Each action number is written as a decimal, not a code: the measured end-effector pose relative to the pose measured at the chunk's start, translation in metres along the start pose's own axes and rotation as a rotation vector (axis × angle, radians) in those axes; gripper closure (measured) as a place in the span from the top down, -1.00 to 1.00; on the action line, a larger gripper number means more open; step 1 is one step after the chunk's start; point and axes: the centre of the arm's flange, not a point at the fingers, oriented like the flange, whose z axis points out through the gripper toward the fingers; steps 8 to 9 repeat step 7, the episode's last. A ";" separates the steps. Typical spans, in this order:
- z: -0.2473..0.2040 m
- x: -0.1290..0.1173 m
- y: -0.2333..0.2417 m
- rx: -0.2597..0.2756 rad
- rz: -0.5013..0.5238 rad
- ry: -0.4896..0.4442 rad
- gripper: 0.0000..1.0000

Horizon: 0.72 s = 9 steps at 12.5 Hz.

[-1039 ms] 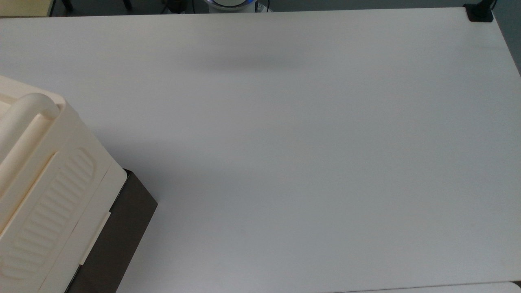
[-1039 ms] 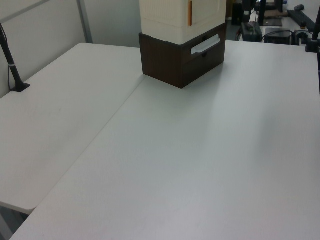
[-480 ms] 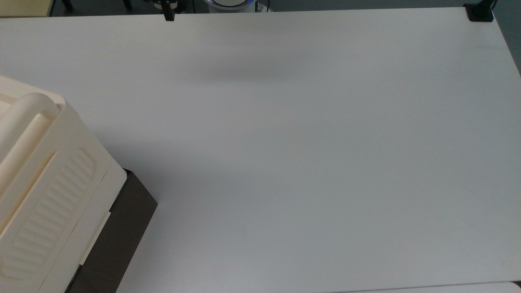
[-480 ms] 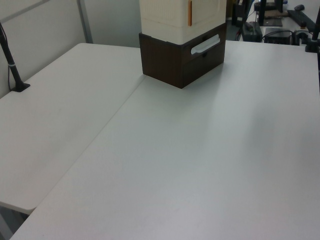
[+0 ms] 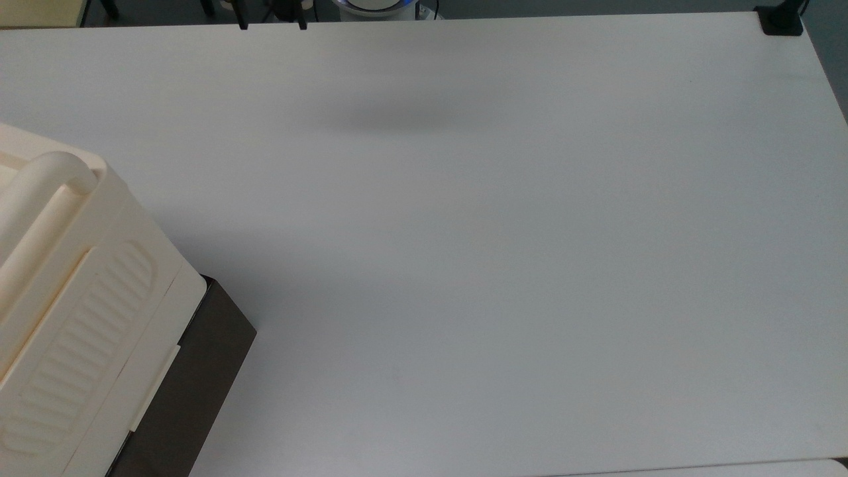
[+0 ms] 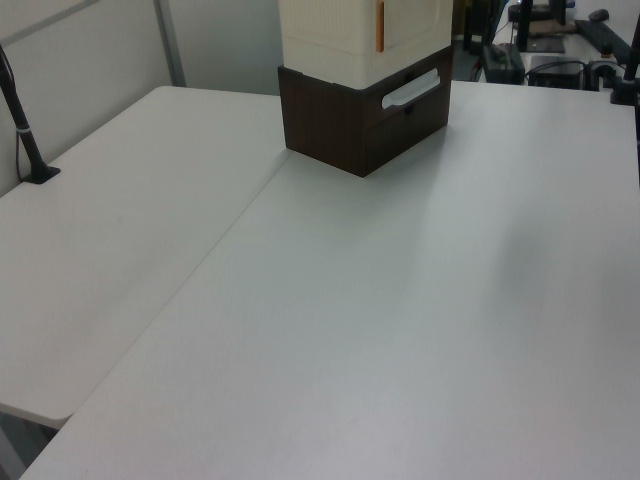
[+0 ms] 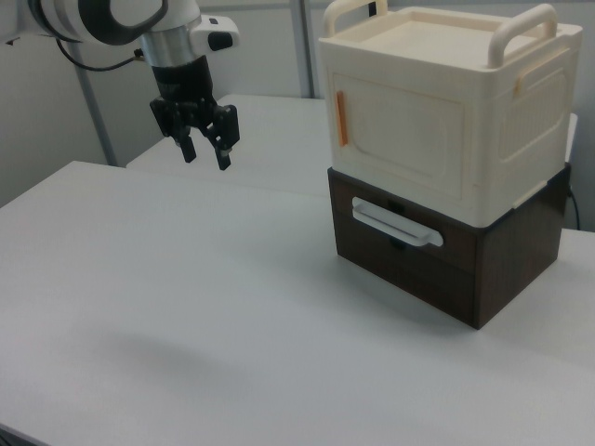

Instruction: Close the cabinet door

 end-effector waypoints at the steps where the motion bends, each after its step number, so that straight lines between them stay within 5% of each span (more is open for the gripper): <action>1: 0.000 0.000 0.000 0.000 0.000 0.000 0.60; 2: 0.000 0.000 0.001 0.000 0.001 0.000 0.93; 3: 0.000 0.000 0.001 0.000 0.003 0.000 0.99; 9: 0.000 0.000 0.004 -0.001 0.006 0.000 1.00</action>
